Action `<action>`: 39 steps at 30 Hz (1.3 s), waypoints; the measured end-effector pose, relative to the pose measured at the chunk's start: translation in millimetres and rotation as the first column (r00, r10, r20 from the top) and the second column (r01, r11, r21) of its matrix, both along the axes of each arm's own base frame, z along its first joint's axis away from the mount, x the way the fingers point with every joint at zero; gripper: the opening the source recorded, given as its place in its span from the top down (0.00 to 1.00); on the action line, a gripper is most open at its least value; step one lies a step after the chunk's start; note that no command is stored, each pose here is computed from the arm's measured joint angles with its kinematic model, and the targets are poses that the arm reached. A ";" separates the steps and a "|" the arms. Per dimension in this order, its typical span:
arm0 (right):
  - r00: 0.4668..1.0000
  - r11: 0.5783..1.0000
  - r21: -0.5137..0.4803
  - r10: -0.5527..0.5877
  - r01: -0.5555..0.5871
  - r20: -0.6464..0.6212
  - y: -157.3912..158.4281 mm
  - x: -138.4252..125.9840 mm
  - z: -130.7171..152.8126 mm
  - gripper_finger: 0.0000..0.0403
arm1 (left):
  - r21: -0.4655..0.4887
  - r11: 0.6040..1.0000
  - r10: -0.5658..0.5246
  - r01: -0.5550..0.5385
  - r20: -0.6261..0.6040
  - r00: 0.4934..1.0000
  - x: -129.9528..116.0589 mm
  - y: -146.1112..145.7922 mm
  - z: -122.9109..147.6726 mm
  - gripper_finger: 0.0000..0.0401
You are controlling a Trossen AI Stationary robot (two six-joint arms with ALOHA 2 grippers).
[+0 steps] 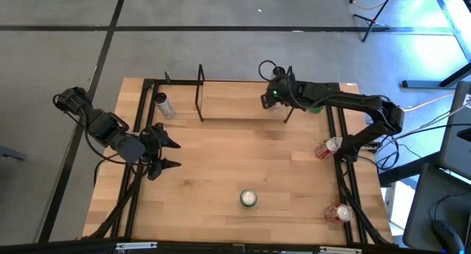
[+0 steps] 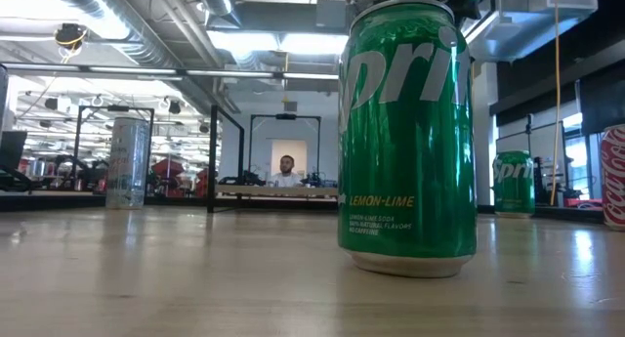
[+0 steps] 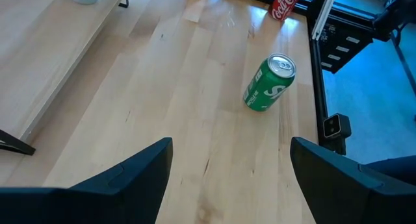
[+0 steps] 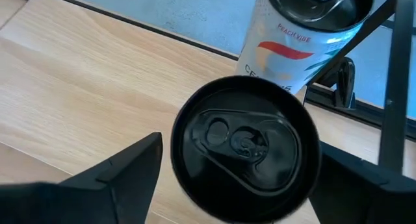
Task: Place canned beverage on shelf
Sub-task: Put the white pink soda can on the shelf aligned with the other white pink soda can, then put the red soda can on the shelf
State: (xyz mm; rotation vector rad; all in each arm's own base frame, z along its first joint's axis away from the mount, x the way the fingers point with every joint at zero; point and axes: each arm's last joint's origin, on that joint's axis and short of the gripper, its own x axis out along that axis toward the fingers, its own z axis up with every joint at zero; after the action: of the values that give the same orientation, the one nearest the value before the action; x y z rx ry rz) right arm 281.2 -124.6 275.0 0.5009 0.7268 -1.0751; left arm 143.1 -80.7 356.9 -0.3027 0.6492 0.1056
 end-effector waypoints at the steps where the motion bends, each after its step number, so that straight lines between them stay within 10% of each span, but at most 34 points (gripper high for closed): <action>1: 1.000 1.000 -0.001 0.000 0.000 0.004 0.4 -1.1 1.6 0.19 | 0.000 1.000 0.000 0.000 0.000 1.000 0.1 0.0 0.0 0.26; 15: 0.980 0.982 -0.031 0.187 -0.185 0.073 19.3 -40.3 50.3 0.19 | 0.000 1.000 0.000 0.000 0.000 1.000 0.0 0.0 0.0 0.26; 39: 0.918 0.897 0.389 0.317 -0.209 -0.238 106.2 -131.7 57.6 0.19 | 0.028 0.999 0.022 -0.022 0.014 1.000 0.3 1.0 0.4 0.26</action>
State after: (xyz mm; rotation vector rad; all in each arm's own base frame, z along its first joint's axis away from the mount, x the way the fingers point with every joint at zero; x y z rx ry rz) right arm 149.6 -18.4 332.6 0.5343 1.2362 -0.7657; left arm 143.3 -79.6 357.3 -0.2837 0.6301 0.1334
